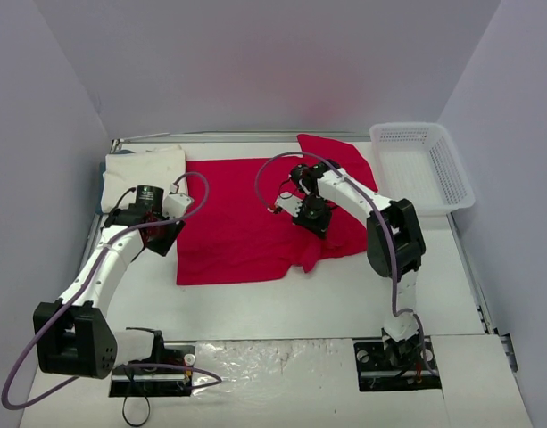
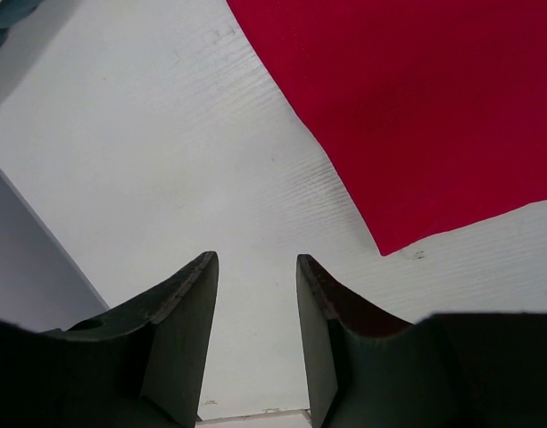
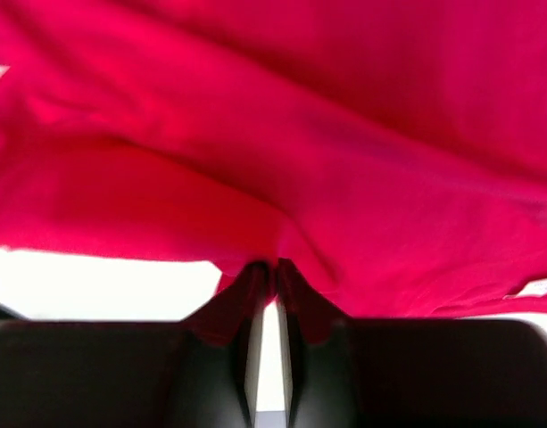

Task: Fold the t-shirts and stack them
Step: Grap the side of the flattened tshirt closest away from the robot with both arms

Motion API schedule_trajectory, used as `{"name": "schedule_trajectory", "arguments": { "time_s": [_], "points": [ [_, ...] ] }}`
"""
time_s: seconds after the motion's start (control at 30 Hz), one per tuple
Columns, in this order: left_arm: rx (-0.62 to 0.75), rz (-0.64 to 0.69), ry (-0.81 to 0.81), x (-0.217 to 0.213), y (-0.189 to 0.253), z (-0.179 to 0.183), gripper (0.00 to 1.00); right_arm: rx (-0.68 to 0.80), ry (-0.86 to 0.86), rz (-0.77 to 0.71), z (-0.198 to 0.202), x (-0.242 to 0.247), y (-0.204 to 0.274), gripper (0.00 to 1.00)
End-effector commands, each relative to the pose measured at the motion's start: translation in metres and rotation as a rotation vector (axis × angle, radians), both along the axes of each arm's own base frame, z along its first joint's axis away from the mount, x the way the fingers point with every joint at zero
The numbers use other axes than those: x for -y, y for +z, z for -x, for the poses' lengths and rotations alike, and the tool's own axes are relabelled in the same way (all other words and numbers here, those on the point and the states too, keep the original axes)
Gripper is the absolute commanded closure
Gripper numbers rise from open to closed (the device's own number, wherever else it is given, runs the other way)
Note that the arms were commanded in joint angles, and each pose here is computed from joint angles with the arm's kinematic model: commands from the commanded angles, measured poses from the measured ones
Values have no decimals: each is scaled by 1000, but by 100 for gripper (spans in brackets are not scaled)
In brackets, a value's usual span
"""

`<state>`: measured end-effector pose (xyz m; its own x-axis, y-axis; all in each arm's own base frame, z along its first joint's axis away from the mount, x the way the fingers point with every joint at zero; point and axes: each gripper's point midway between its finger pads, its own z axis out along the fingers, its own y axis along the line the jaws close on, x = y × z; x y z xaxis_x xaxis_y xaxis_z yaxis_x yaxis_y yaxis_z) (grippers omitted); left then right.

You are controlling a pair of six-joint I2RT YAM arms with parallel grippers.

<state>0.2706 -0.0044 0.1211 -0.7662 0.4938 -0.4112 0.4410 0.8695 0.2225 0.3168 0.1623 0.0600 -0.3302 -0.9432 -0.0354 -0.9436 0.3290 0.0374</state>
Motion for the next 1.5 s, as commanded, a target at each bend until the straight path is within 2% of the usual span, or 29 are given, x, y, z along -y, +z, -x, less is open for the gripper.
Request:
{"name": "schedule_trajectory", "arguments": {
  "time_s": [0.0, 0.03, 0.17, 0.27, 0.47, 0.57, 0.7, 1.0, 1.23, 1.47],
  "points": [
    [4, 8, 9, 0, 3, -3, 61, -36, -4, 49, -8, 14, -3, 90],
    [2, 8, 8, 0, 2, -4, 61, -42, -16, 56, -11, 15, -10, 89],
    [-14, 11, 3, 2, -1, -5, 61, 8, -54, 46, -34, 11, -15, 74],
    [-15, 11, 3, 2, 0, -6, 61, 52, -84, 29, -45, 7, -14, 68],
    [-15, 9, 3, 2, 0, -7, 61, 223, -144, -59, -66, -3, 13, 63],
    [-9, 14, 4, 2, 2, -8, 61, 309, -187, -97, -70, -1, 29, 62],
    [-6, 13, 5, 2, 4, -7, 61, 342, -200, -120, -58, 4, 48, 61],
    [-1, 6, 0, 1, 4, -5, 61, 275, -183, -83, -8, 29, 30, 63],
    [1, -10, 8, -2, 2, -4, 61, 466, -137, -94, -21, 37, 32, 67],
    [11, -32, 22, -7, 3, -2, 61, 535, 10, -68, -32, 44, 25, 68]
  ]
}}
